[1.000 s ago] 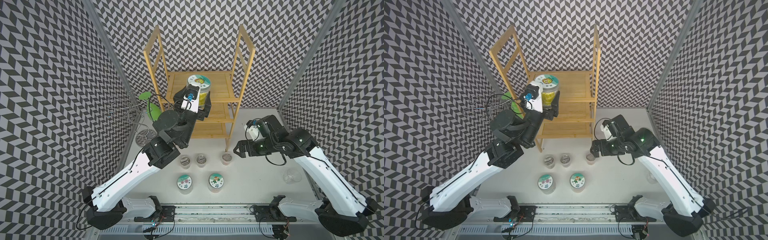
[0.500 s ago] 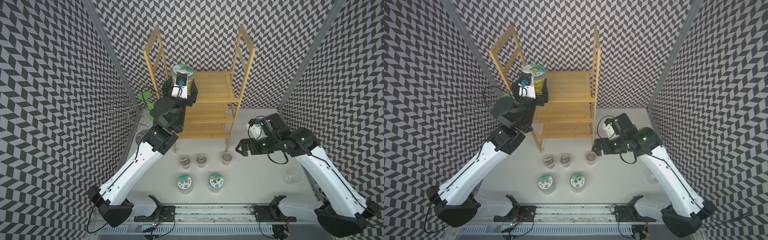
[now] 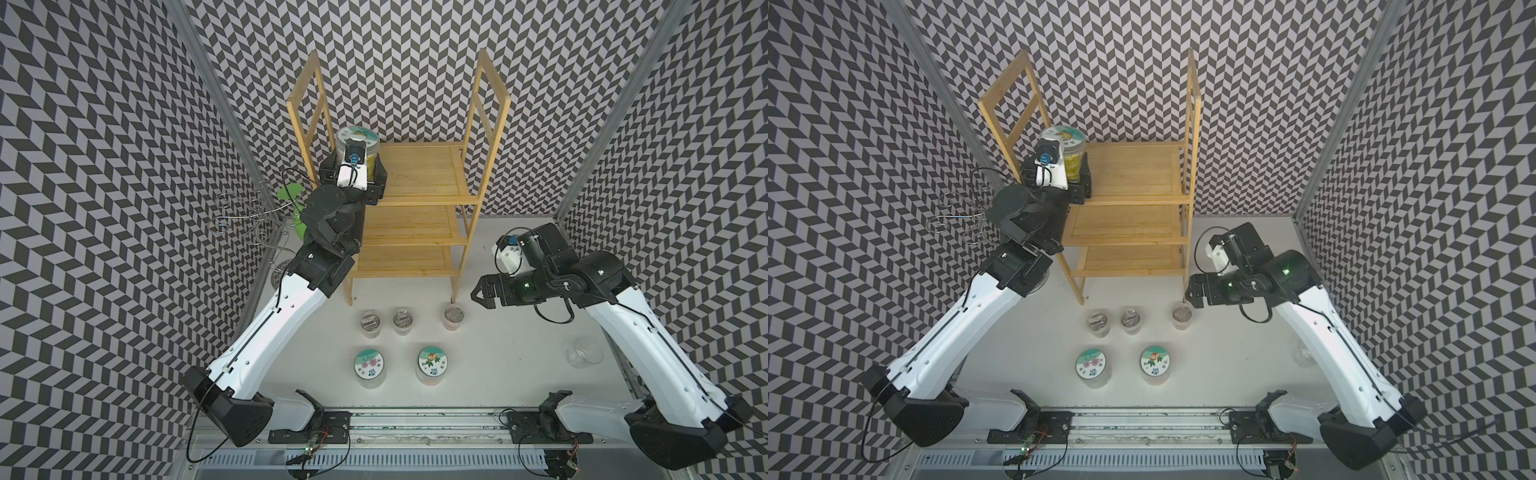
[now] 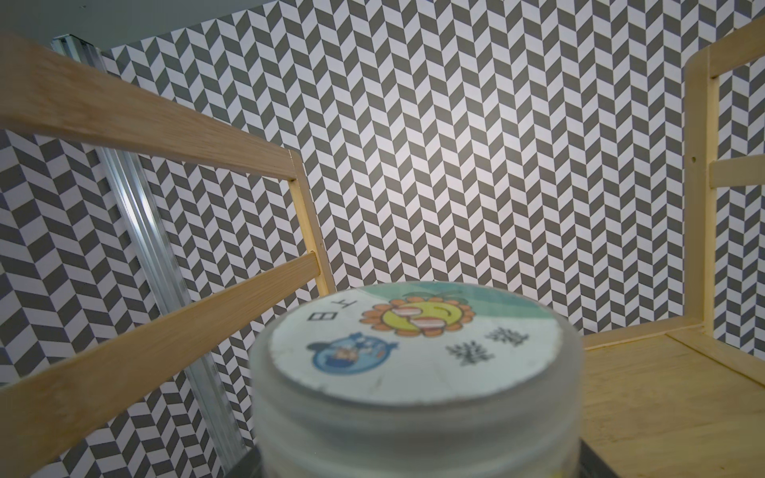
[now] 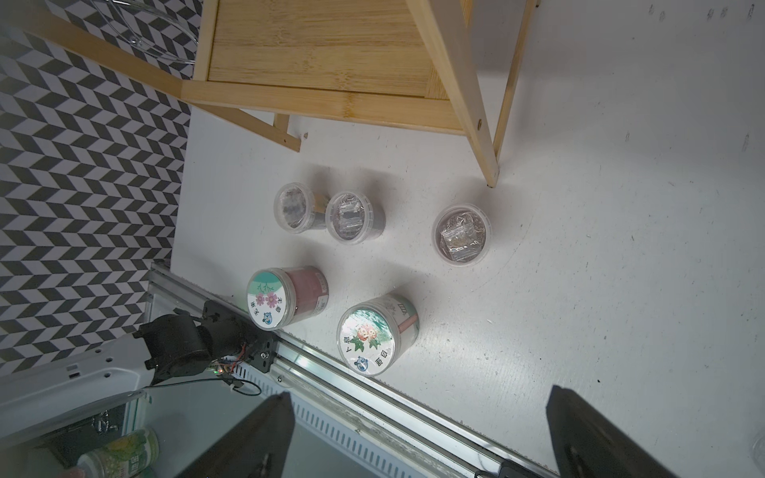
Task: Place the seed container on the shelf
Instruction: Place the seed jar on the shelf.
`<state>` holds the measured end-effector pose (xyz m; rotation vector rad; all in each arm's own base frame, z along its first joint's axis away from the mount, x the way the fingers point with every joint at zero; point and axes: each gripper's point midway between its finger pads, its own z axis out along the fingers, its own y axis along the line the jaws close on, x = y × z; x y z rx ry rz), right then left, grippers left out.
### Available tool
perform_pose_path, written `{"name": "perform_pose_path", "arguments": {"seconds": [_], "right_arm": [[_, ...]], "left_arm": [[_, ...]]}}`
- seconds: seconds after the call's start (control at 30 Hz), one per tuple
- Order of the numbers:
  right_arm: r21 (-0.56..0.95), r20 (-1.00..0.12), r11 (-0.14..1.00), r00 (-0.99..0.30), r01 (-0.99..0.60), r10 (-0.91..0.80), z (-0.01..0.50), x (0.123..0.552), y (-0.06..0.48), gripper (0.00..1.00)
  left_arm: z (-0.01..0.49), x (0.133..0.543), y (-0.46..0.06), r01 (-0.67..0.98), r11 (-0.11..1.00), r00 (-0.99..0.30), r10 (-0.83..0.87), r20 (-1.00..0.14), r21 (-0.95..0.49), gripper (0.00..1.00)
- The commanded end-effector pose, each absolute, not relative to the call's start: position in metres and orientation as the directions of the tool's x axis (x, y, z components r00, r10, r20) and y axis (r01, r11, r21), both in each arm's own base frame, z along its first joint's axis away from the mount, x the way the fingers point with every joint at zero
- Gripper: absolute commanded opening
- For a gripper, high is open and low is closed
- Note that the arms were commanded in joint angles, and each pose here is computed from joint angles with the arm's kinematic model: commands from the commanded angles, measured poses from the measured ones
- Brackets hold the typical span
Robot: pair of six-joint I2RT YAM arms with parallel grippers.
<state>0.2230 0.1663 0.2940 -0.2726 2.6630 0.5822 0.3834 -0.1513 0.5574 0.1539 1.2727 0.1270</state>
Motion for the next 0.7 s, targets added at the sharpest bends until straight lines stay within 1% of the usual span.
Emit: {"name": "perform_pose_path", "arguments": {"seconds": [0.0, 0.67], "right_arm": [[0.367, -0.467, 0.882, -0.879, -0.295, -0.1, 0.306, 0.232, 0.17, 1.0], [0.368, -0.462, 0.885, -0.882, -0.285, -0.092, 0.303, 0.235, 0.168, 1.0]], "left_arm": [[0.579, 0.378, -0.149, 0.003, 0.992, 0.354, 0.117, -0.928, 0.126, 0.75], [0.553, 0.396, -0.144, 0.015, 0.995, 0.303, 0.089, -0.949, 0.098, 0.83]]}}
